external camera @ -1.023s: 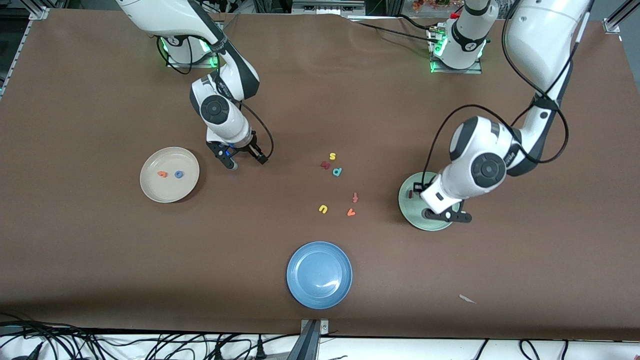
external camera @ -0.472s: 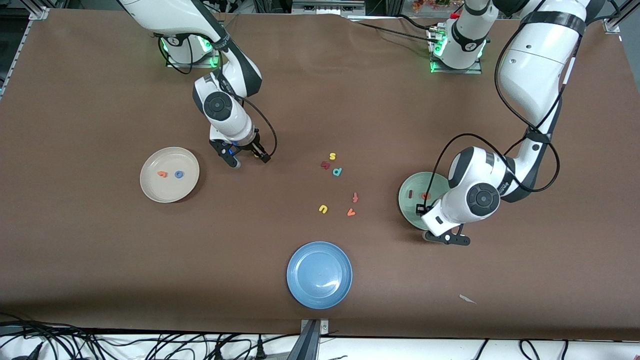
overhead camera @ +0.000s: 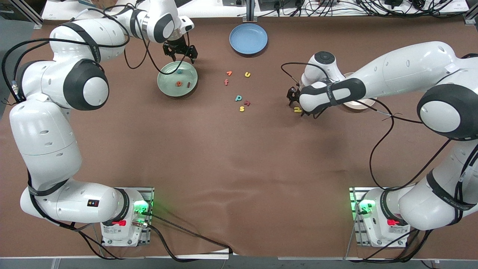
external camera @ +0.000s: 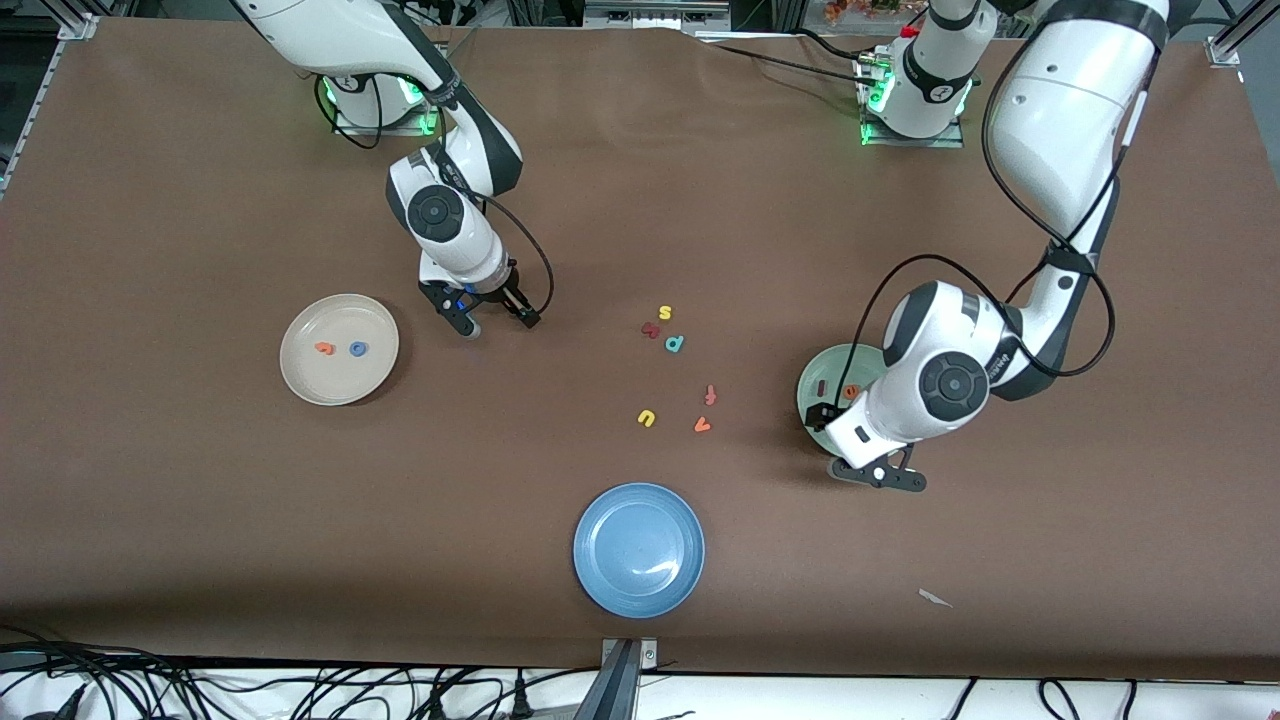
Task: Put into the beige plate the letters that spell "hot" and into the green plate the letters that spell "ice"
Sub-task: 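Grasp the yellow n with the right gripper while the left gripper withdraws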
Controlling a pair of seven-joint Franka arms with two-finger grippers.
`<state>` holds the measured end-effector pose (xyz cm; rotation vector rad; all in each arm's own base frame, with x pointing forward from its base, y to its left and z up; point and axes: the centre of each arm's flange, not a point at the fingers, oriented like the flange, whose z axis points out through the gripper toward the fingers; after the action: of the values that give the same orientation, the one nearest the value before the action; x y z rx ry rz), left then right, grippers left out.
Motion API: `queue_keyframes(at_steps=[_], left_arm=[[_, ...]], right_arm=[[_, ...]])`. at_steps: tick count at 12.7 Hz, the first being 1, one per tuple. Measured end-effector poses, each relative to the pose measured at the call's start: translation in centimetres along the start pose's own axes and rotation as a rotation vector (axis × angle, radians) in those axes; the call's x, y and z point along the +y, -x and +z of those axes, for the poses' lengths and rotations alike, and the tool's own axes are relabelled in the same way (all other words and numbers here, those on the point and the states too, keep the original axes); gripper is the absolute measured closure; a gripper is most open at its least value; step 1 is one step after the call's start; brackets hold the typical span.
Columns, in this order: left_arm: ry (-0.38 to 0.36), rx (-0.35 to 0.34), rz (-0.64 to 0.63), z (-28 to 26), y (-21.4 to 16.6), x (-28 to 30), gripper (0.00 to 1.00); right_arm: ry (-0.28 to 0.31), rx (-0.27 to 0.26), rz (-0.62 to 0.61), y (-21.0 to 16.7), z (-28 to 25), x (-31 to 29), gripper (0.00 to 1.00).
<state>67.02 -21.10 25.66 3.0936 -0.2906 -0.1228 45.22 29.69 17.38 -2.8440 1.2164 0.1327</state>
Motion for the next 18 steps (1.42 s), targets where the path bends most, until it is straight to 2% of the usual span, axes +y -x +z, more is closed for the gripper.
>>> queue_keyframes(at_steps=[1, 3, 4, 5, 10, 11, 12, 13, 15, 18], left_arm=[[-0.010, -0.012, 0.011, -2.0, 0.4, 0.7, 0.00], [-0.041, -0.038, 0.013, -7.9, 1.9, 0.8, 0.00], [-0.056, -0.038, 0.012, -11.2, 2.9, 0.8, 0.00], [-0.069, -0.038, 0.014, -14.2, 4.0, 1.0, 0.00], [-0.106, 0.026, 0.018, -25.2, 8.9, 2.0, 0.00], [-0.107, 0.037, 0.013, -26.9, 9.9, 2.0, 0.00], [-0.109, 0.037, 0.006, -28.3, 11.0, 1.8, 0.00], [-0.116, 0.038, -0.005, -29.4, 12.0, 1.3, 0.00], [-0.127, 0.014, 0.022, -31.6, 14.5, -0.1, 0.00], [-0.080, -0.020, 0.057, -34.0, 17.9, -3.0, 0.00]], right_arm=[[0.000, 0.000, -0.001, 0.0, 0.0, 0.0, 0.23], [0.002, 0.001, -0.002, 0.0, 0.1, 0.0, 0.29], [0.002, 0.001, -0.003, 0.0, 0.1, 0.1, 0.36], [0.003, 0.002, -0.002, -0.1, 0.1, 0.1, 0.37], [0.001, 0.010, -0.009, -0.3, 0.1, 0.1, 0.46], [-0.001, 0.011, -0.010, -0.3, 0.0, 0.1, 0.52], [-0.001, 0.012, -0.010, -0.3, 0.0, 0.1, 0.52], [-0.004, 0.013, -0.011, -0.3, -0.1, 0.0, 0.60], [-0.003, 0.013, -0.011, -0.3, -0.1, 0.0, 0.61], [-0.003, 0.014, -0.013, -0.3, -0.1, 0.0, 0.61]])
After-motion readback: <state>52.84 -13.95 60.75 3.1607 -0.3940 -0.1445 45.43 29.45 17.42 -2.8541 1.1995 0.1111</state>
